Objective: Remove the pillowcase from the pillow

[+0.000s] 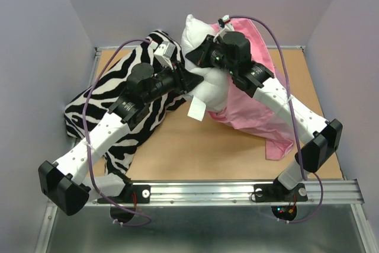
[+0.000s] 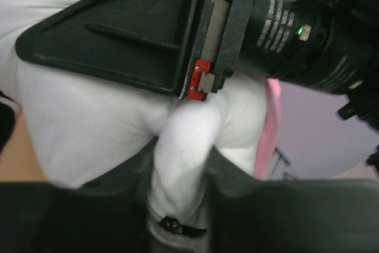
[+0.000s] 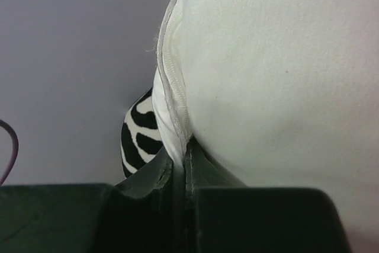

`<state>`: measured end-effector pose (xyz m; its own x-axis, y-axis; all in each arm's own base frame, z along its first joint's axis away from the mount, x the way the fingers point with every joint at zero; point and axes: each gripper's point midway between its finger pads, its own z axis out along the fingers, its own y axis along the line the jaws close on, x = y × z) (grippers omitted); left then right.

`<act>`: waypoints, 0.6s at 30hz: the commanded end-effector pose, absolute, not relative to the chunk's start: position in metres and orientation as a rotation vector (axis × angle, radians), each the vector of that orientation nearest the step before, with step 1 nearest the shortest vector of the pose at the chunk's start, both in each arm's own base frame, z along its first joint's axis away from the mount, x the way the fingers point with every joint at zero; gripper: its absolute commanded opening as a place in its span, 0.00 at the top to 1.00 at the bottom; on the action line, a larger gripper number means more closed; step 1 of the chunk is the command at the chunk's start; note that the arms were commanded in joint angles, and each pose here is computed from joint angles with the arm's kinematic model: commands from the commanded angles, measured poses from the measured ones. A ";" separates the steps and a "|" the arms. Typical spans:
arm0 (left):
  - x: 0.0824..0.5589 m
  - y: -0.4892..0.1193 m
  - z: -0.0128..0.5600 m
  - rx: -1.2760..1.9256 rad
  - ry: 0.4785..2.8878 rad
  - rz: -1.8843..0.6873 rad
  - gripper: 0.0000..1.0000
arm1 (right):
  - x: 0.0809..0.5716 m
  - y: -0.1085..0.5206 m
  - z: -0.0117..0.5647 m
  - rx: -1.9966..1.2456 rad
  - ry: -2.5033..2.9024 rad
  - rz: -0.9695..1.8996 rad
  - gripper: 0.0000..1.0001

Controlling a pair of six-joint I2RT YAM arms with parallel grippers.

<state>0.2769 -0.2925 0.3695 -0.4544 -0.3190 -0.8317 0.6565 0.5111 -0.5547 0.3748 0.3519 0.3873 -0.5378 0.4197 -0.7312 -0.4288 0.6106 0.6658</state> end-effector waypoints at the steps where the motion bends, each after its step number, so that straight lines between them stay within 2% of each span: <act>1: 0.291 -0.303 0.373 0.256 1.700 -1.179 1.00 | 0.352 0.369 0.460 -0.078 1.652 1.232 1.00; 2: 0.295 -0.301 0.368 0.237 1.717 -1.153 1.00 | 0.353 0.369 0.455 -0.081 1.669 1.217 0.99; 3: 0.303 -0.293 0.363 0.184 1.735 -1.093 1.00 | 0.355 0.366 0.456 -0.075 1.669 1.193 0.95; 4: 0.307 -0.286 0.358 0.151 1.750 -1.058 1.00 | 0.357 0.364 0.455 -0.091 1.668 1.155 0.79; 6: 0.311 -0.273 0.351 0.102 1.766 -0.996 1.00 | 0.361 0.354 0.452 -0.077 1.680 1.080 0.62; 7: 0.311 -0.269 0.343 0.097 1.781 -0.973 1.00 | 0.363 0.350 0.452 -0.093 1.671 1.036 0.50; 10: 0.306 -0.261 0.329 0.089 1.804 -0.939 1.00 | 0.367 0.335 0.458 -0.080 1.661 0.946 0.34; 15: 0.297 -0.254 0.312 0.125 1.833 -0.909 1.00 | 0.371 0.315 0.461 -0.101 1.647 0.803 0.25; 18: 0.290 -0.249 0.303 0.138 1.845 -0.895 1.00 | 0.386 0.298 0.440 -0.086 1.702 0.623 0.22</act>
<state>0.3010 -0.2524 0.2683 -0.5487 -0.2767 -0.7889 0.3906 0.7495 -0.5345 0.3776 0.3302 0.4221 -0.3450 0.3378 -0.8757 -0.4657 0.7484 0.4722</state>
